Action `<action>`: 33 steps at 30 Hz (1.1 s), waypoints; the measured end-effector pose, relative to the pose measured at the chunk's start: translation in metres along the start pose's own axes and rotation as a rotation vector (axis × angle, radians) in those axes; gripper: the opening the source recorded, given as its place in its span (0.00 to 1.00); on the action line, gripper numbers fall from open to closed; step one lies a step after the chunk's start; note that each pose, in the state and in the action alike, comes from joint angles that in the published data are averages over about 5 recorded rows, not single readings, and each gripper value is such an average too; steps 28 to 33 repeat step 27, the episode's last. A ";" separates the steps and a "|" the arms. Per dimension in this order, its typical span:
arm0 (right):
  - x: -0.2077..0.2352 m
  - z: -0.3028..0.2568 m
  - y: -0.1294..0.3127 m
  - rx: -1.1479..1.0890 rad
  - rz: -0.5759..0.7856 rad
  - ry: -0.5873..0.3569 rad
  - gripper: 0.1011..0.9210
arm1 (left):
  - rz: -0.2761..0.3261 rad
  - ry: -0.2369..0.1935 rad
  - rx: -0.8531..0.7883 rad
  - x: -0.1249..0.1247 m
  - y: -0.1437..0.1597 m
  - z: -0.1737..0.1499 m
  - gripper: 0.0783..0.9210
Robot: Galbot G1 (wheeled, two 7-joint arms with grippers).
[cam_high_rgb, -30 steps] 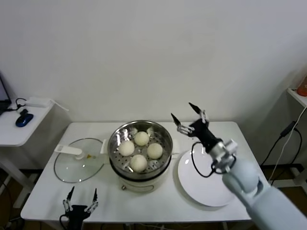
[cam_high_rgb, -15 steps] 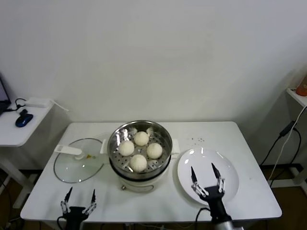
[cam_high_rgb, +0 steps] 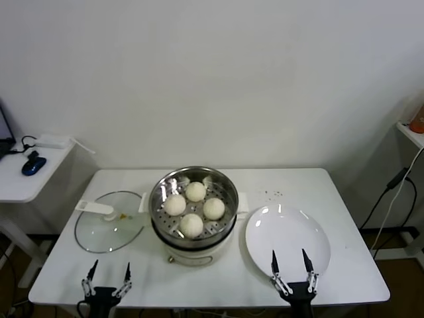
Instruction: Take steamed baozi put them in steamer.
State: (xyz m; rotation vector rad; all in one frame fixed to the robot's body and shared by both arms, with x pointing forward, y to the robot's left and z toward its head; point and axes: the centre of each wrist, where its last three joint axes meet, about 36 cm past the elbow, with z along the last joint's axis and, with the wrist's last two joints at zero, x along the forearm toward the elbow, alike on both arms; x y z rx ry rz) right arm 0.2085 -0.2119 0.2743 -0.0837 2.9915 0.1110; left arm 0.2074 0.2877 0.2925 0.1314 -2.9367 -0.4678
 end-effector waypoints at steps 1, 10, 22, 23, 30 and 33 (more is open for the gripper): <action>0.002 0.001 0.001 0.001 0.003 0.002 0.88 | -0.001 0.000 0.000 0.000 0.000 0.000 0.88; 0.016 0.007 0.006 0.002 0.014 0.016 0.88 | -0.003 -0.005 0.006 -0.001 -0.001 -0.003 0.88; 0.018 0.009 0.010 0.000 0.016 0.016 0.88 | -0.006 -0.009 0.008 -0.002 0.000 -0.005 0.88; 0.018 0.009 0.011 0.000 0.015 0.016 0.88 | -0.006 -0.009 0.008 -0.002 0.000 -0.005 0.88; 0.018 0.009 0.011 0.000 0.014 0.016 0.88 | -0.005 -0.011 0.009 -0.002 0.000 -0.005 0.88; 0.018 0.009 0.011 0.000 0.014 0.016 0.88 | -0.005 -0.011 0.009 -0.002 0.000 -0.005 0.88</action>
